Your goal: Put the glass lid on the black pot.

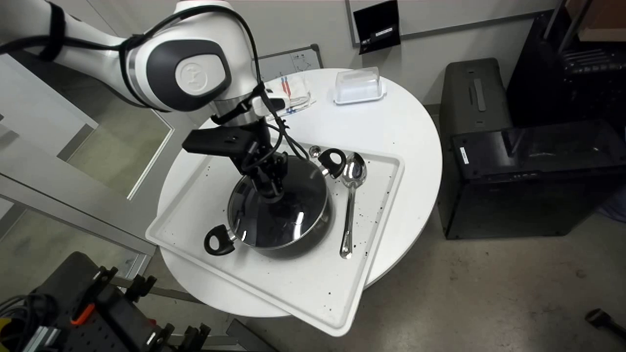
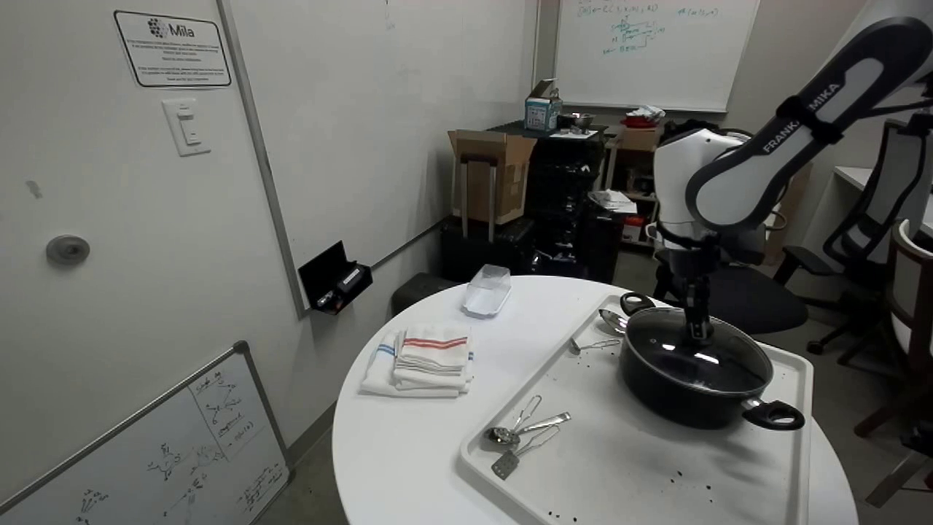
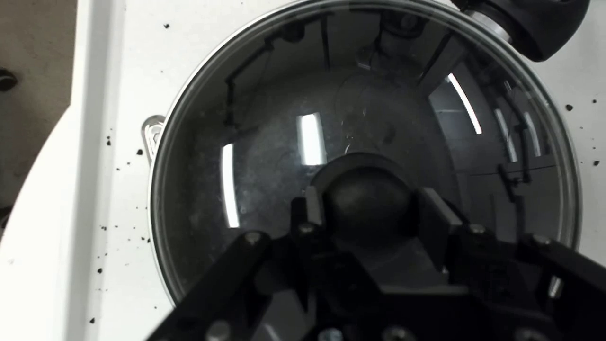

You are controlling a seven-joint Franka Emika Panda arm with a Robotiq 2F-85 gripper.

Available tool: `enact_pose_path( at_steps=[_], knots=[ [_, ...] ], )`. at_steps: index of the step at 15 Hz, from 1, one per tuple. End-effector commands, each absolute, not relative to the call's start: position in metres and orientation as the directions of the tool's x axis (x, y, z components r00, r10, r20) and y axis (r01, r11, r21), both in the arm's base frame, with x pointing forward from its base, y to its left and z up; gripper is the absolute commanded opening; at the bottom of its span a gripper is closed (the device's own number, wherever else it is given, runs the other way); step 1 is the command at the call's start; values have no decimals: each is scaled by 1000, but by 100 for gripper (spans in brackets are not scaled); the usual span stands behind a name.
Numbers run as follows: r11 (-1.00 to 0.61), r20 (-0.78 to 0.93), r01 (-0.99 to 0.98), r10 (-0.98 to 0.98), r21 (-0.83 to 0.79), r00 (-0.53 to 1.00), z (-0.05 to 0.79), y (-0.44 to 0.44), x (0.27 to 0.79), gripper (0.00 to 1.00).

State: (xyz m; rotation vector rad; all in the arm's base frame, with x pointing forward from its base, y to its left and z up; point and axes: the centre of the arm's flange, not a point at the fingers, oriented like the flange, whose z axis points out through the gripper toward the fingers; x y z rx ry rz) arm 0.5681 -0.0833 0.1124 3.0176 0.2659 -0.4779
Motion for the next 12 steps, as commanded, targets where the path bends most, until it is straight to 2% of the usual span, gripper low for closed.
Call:
enact_pose_path(
  at_steps=[1, 12],
  knots=[
    [-985, -324, 169, 153, 21, 934, 116, -88, 578, 25],
    [-988, -352, 153, 137, 18, 926, 111, -90, 583, 25]
  ],
)
